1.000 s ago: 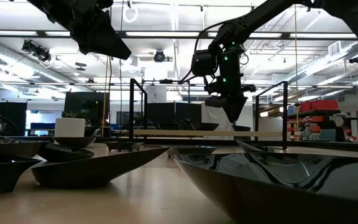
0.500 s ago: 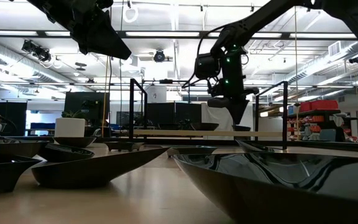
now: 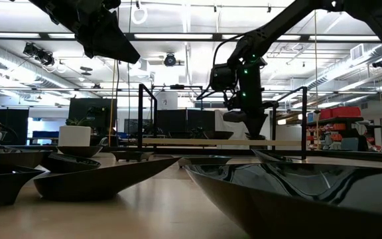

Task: Pick & Place Mini shaped plates
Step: Stack the top black teardrop shape bowl on top of the other black teardrop shape bowl on the shelf

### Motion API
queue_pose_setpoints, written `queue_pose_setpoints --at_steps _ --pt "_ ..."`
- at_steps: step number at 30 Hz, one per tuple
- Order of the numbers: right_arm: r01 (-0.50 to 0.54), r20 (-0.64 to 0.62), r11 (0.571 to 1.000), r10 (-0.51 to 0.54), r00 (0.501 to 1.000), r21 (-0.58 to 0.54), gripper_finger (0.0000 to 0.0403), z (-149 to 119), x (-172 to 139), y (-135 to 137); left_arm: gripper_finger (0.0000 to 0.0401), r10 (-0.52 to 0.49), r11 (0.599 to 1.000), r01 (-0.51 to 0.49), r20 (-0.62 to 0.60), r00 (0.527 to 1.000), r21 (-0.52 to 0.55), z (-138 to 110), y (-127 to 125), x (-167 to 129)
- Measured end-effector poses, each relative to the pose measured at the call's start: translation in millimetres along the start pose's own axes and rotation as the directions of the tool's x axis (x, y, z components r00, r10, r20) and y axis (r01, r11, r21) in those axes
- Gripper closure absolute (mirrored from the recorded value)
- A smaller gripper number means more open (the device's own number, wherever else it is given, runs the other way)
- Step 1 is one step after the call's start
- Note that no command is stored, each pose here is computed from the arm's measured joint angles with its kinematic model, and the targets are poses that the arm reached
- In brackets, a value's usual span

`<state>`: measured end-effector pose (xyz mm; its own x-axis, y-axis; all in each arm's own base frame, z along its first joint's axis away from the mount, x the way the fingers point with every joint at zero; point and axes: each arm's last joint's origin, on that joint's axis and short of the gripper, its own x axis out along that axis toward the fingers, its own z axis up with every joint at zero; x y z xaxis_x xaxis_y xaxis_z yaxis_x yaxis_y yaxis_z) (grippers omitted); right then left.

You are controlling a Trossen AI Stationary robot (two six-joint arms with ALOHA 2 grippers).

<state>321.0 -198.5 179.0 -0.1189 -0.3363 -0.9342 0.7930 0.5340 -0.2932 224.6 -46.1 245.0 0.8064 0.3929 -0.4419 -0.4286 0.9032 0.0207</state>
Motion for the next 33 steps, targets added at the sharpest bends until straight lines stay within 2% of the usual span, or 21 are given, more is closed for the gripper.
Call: queue_pose_setpoints --at_steps 18,24,28,33 --pt "-0.045 0.010 0.989 0.044 0.999 0.143 0.0398 3 0 0 0.0295 0.000 1.000 0.000 0.000 1.000 0.000 0 0 0" --pt "-0.084 0.065 0.982 0.074 0.995 0.170 0.0398 5 -15 -5 0.0295 0.000 1.000 0.000 0.000 1.000 0.000 0 0 0" --pt "-0.097 0.095 0.981 0.081 0.992 0.168 0.0398 4 -26 -10 0.0295 0.000 1.000 0.000 0.000 1.000 -0.001 0 0 0" --pt "-0.104 0.134 0.988 0.089 0.987 0.113 0.0398 1 -41 -12 0.0295 0.000 1.000 0.000 0.000 1.000 0.000 0 0 0"
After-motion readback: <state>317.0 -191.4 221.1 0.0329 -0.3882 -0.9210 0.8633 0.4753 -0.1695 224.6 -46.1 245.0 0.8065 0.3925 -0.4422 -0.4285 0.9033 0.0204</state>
